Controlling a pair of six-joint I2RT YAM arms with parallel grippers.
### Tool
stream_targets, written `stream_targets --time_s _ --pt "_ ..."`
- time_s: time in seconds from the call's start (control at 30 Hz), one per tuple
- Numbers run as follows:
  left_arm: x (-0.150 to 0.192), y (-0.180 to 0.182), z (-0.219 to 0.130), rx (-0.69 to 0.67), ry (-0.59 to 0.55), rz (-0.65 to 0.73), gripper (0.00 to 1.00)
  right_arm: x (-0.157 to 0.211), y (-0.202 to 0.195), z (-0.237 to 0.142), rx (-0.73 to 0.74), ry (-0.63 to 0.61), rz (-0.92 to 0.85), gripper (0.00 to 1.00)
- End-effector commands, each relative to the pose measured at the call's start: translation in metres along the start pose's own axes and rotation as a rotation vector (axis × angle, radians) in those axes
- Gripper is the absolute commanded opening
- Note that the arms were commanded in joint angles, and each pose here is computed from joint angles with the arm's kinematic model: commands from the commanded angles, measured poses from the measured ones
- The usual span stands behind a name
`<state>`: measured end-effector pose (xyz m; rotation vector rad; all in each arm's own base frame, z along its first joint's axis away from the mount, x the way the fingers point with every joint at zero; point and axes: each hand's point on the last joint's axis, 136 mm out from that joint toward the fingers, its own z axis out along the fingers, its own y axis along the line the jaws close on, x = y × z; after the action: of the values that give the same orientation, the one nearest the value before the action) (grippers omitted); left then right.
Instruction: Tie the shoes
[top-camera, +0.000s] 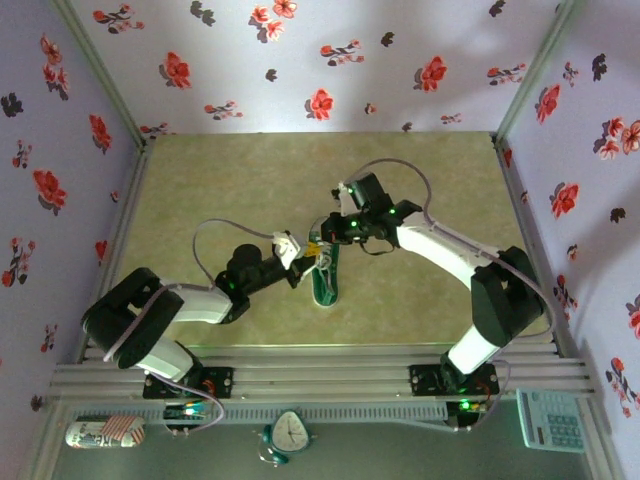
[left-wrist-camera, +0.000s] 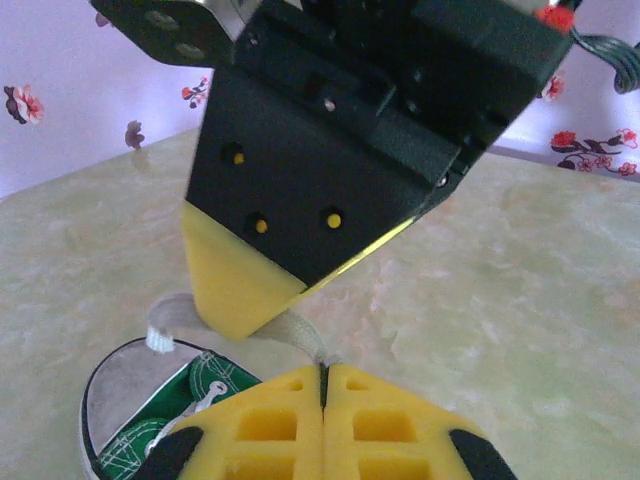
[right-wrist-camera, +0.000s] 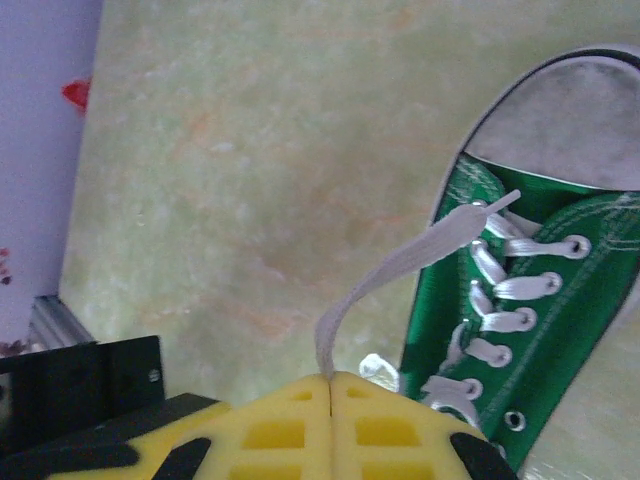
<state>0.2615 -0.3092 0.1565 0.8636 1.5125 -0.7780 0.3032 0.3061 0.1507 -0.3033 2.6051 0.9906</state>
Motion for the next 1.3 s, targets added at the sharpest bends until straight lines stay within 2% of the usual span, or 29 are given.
stream_targets --time_s 0.0,0.13,0.33,0.5,0.7,0.77,0.93,1.07,1.2,1.27 --pt "-0.011 0.009 0.002 -0.036 -0.034 -0.019 0.00 0.006 -0.022 -0.008 0.103 -0.019 -0.013 0.00" --pt "-0.005 0.011 0.005 -0.043 -0.014 -0.025 0.00 0.017 -0.034 -0.011 0.139 -0.032 0.014 0.05" --pt "0.002 0.011 0.005 -0.045 -0.005 -0.069 0.00 0.032 -0.062 -0.018 0.254 -0.087 0.058 0.07" --pt "0.005 0.009 0.003 -0.037 0.003 -0.077 0.00 0.038 -0.069 -0.024 0.342 -0.119 0.004 0.07" --pt "0.006 0.008 0.004 -0.029 0.007 -0.083 0.00 0.063 -0.063 -0.023 0.340 -0.004 -0.011 0.35" --pt "0.004 0.008 0.005 -0.028 0.002 -0.086 0.00 0.066 -0.065 -0.032 0.356 -0.011 -0.021 0.39" --pt "0.000 0.013 0.008 -0.042 0.000 -0.133 0.00 0.049 -0.080 -0.066 0.477 -0.140 -0.144 0.42" --pt "-0.002 0.019 0.012 -0.062 0.017 -0.196 0.00 0.043 -0.074 -0.057 0.432 -0.141 -0.348 0.43" --pt "-0.005 0.024 0.013 -0.077 0.026 -0.254 0.00 0.037 -0.069 -0.046 0.343 -0.159 -0.375 0.52" --pt "-0.006 0.027 0.013 -0.087 0.032 -0.290 0.00 0.038 -0.072 -0.040 0.322 -0.137 -0.371 0.53"
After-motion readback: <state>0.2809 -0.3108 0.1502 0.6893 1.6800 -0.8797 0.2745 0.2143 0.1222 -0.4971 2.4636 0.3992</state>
